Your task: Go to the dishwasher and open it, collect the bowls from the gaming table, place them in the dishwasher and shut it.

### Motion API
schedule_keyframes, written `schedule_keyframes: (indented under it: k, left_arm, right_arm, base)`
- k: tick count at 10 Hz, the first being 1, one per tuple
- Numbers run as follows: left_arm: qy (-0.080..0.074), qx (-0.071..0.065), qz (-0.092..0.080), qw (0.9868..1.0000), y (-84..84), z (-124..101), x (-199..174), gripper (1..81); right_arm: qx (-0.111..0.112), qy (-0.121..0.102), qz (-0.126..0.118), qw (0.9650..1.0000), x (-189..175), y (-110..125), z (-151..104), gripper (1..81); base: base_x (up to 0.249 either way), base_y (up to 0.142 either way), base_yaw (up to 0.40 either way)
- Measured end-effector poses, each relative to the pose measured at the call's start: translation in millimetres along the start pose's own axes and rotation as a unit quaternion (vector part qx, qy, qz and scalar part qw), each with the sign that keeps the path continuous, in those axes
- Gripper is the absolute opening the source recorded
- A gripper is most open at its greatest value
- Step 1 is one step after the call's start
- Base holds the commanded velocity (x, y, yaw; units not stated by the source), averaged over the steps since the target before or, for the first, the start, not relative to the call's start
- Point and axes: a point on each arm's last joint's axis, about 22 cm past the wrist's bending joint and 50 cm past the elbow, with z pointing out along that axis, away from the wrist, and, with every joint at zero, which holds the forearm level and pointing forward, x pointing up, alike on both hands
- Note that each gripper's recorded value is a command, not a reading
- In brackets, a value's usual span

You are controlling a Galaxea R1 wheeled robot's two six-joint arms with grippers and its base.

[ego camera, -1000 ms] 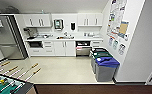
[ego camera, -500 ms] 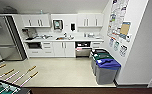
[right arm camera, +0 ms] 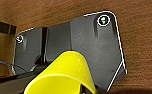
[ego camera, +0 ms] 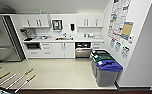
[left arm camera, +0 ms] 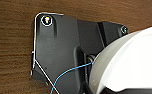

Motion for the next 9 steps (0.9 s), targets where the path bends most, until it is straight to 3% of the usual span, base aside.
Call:
schedule_keyframes:
  k: [9]
  left_arm:
    - [0.000,0.001,0.000,1.0000,-0.5,-0.2,-0.5,1.0]
  right_arm:
    - [-0.002,-0.001,0.000,1.0000,-1.9,1.6,-0.4,1.0]
  base:
    - [0.133,0.000,0.000]
